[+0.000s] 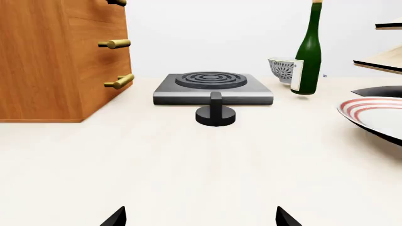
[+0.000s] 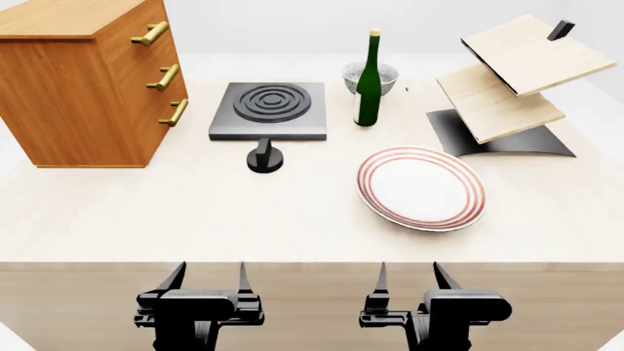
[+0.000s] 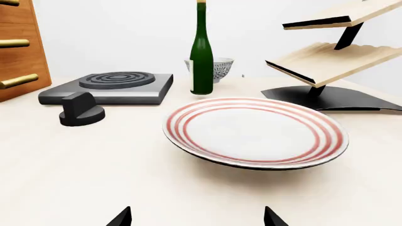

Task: Turn on the stove.

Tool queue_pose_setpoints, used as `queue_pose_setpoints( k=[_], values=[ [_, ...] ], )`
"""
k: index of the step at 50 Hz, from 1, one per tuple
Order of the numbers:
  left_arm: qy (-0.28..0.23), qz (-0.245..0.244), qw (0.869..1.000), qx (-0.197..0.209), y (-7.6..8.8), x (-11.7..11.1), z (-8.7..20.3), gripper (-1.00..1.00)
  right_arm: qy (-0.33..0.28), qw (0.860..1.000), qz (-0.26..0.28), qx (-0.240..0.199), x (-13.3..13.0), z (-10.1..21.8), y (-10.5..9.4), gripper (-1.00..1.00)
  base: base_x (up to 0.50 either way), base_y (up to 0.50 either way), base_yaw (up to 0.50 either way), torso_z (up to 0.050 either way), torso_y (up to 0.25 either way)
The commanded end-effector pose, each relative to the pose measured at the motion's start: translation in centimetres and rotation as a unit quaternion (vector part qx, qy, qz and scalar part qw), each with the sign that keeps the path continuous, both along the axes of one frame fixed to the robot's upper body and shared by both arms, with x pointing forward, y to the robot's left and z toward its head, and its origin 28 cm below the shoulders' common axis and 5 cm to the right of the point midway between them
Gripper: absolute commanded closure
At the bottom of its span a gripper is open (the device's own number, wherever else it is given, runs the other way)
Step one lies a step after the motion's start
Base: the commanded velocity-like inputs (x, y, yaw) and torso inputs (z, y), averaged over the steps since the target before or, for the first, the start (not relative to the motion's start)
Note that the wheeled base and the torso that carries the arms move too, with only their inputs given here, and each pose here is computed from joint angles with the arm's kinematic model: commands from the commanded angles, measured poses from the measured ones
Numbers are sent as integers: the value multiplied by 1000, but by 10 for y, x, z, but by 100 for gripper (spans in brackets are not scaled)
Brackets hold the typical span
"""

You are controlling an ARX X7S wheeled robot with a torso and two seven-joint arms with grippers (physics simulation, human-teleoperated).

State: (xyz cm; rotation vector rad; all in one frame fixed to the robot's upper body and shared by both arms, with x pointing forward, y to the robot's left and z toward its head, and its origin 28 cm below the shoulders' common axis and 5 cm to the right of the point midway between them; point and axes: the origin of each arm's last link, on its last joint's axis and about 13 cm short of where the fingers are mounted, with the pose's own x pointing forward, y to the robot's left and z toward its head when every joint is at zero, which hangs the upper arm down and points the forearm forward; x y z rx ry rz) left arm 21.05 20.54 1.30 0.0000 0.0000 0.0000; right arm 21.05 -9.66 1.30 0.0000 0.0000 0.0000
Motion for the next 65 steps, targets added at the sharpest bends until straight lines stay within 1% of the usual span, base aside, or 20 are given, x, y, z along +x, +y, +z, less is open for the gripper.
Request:
queue_pose_setpoints(
  k=[1, 2, 6, 10, 11, 14, 15, 17, 19, 23, 24, 26, 28, 30, 33, 36, 41, 46, 50, 65],
  values=[
    [0, 0, 1000, 0, 0, 0, 1, -100, 0, 1000, 0, 0, 0, 1, 0, -100, 0, 0, 0, 0, 0],
    [0, 1, 1000, 0, 0, 0, 1, -100, 9, 1000, -6, -12, 1, -1, 1, -100, 0, 0, 0, 0, 0],
    [2, -1, 1000, 2, 0, 0, 2, -100, -4, 1000, -9, -21, 0, 2, 1, -100, 0, 0, 0, 0, 0],
    [25, 4, 999, -23, 2, 4, 1, -100, 21, 999, -27, -14, 2, 3, -1, -100, 0, 0, 0, 0, 0],
    [23, 0, 1000, -22, 1, 4, 3, -100, 34, 999, -33, -21, 4, 2, -1, -100, 0, 0, 0, 0, 0],
    [18, -4, 1000, -11, 1, 4, 5, -100, 32, 999, -37, -15, 5, 4, -2, -100, 0, 0, 0, 0, 0],
    [17, -6, 1000, -7, 1, 5, 7, -100, 36, 998, -51, -26, 5, 5, -3, -100, 0, 0, 0, 0, 0],
    [4, -10, 1000, -4, 4, 7, 22, -100, 12, 997, -56, -45, 5, 15, -4, -100, 0, 0, 0, 0, 0],
    [-5, -19, 1000, -2, 5, 6, 40, -100, 16, 997, -59, -56, 4, 30, -5, -100, 0, 0, 0, 0, 0],
    [-11, -45, 999, -15, 5, -2, 69, -100, 41, 998, -45, -16, 1, 61, -8, -100, 0, 0, 0, 0, 0],
    [-22, -49, 998, -17, 5, -6, 85, -100, 40, 999, -31, -8, -2, 77, -9, -100, 0, 0, 0, 0, 0],
    [-17, -59, 998, -23, 5, -10, 100, -100, 22, 999, -29, -26, -7, 92, -10, -100, 0, 0, 0, 0, 0],
    [-22, -69, 997, -34, 7, -16, 118, -100, 10, 1000, -13, -25, -13, 111, -10, -100, 0, 0, 0, 0, 0],
    [-30, -68, 996, -40, 8, -17, 129, -100, 8, 1000, -1, -21, -17, 120, -10, -100, 0, 0, 0, 0, 0],
    [-15, -66, 996, -57, 10, -17, 139, -100, 0, 1000, -3, -24, -21, 129, -11, -100, 0, 0, 0, 0, 0],
    [-15, -68, 996, -62, 11, -20, 152, -100, -14, 1000, -3, -27, -28, 138, -11, -100, 0, 0, 0, 0, 0],
    [-16, -70, 995, -65, 11, -22, 155, -100, -36, 999, -8, -26, -32, 149, -12, -100, 0, 0, 0, 0, 0],
    [-13, -65, 995, -69, 13, -20, 152, -100, -41, 999, -16, -17, -32, 147, -13, -100, 5, 0, 0, 0, 0],
    [-11, -62, 996, -70, 14, -20, 150, -100, -45, 999, -25, -5, -32, 144, -13, -100, 414, -24, 0, 0, 0],
    [-12, -65, 995, -70, 14, -23, 149, -100, -43, 999, -28, -12, -32, 142, -13, -100, 500, -36, 0, 0, 0]
  ],
)
